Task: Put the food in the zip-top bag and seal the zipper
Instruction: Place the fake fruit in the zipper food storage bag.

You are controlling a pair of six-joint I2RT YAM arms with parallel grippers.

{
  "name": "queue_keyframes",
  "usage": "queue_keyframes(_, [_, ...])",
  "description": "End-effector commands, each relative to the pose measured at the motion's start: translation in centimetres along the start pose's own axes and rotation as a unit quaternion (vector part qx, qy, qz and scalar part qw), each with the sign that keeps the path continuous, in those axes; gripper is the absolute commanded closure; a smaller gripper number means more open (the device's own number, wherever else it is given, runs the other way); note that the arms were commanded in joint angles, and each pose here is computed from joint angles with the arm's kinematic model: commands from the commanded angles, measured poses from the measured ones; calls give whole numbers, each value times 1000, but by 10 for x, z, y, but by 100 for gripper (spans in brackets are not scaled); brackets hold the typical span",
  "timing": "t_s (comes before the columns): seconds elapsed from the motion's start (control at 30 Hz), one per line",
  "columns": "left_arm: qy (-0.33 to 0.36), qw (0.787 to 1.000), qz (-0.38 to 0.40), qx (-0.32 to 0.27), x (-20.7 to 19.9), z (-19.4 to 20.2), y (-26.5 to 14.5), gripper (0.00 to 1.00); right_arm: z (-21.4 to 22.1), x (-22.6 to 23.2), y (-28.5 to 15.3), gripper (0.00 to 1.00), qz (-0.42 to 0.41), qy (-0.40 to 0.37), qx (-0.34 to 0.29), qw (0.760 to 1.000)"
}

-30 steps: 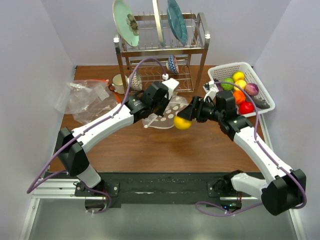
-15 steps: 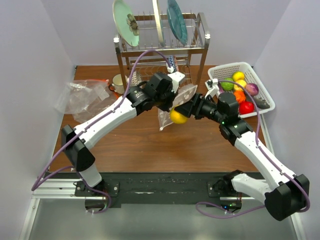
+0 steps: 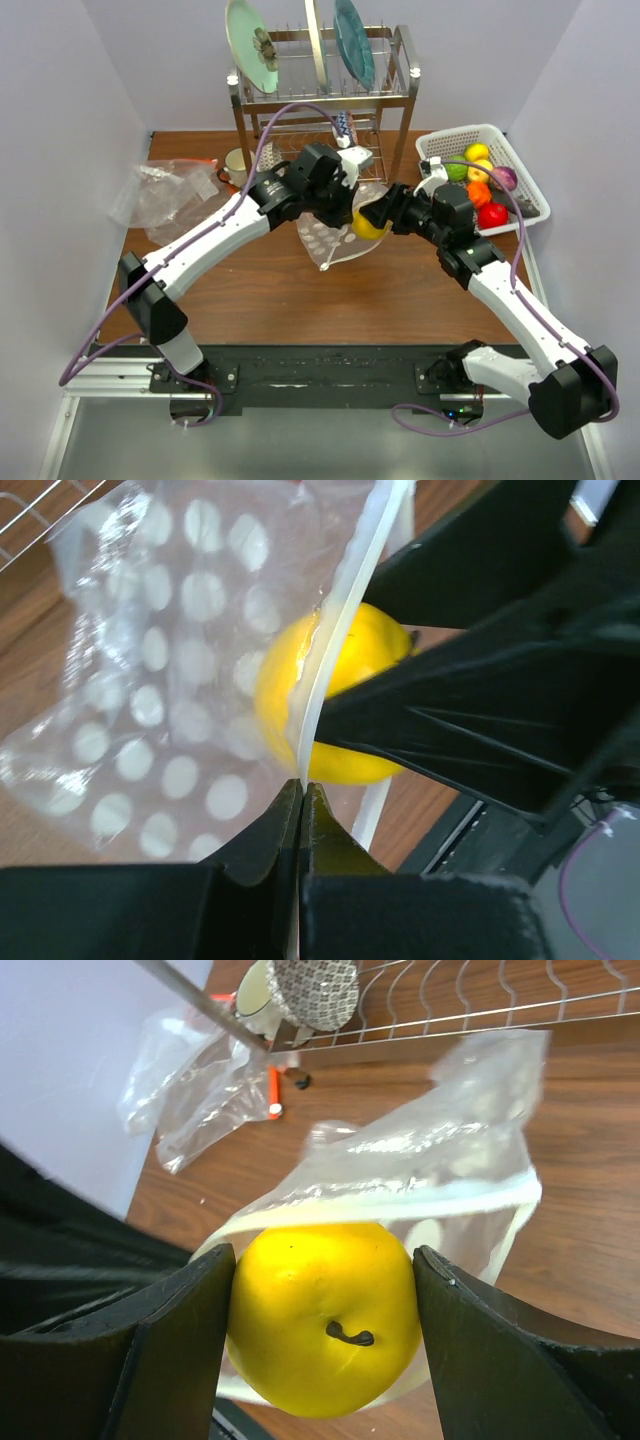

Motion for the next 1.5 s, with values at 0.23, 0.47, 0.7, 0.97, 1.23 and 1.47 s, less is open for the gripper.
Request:
queue_keyframes(0.23, [-45, 987, 111, -110, -33, -55, -51, 100, -11, 0, 3, 48, 1, 4, -41, 999])
queue_keyframes(0.47, [-98, 964, 195, -152, -42, -59, -51, 100, -5, -6, 8, 46, 16, 43, -33, 998])
queue_keyframes(0.7, [-105, 963, 202, -143, -44, -54, -47, 100, -7, -7, 9, 44, 12, 66, -55, 996])
queue_keyframes(0.97, [-103, 964, 197, -145, -42, -50, -49, 100, -6, -4, 9, 25, 10, 52, -44, 998])
queue_keyframes(1.23, [-103, 966, 179, -157, -27, -52, -56, 100, -13, 1, -6, 4, 22, 33, -48, 998])
queue_keyframes(1.47, [-105, 970, 153, -154, -9, -50, -50, 100, -22, 9, -23, 20, 39, 1, -31, 999])
Point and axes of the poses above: each gripper's point midway between its finger pads, its own y axis out along the fingers, its own x axis along the line the jaws close on, z = x × y, the point moved 3 cm from there along -y, back along the fingers, and after that the axes turned 6 degrees about y, right-handed, at the moved point
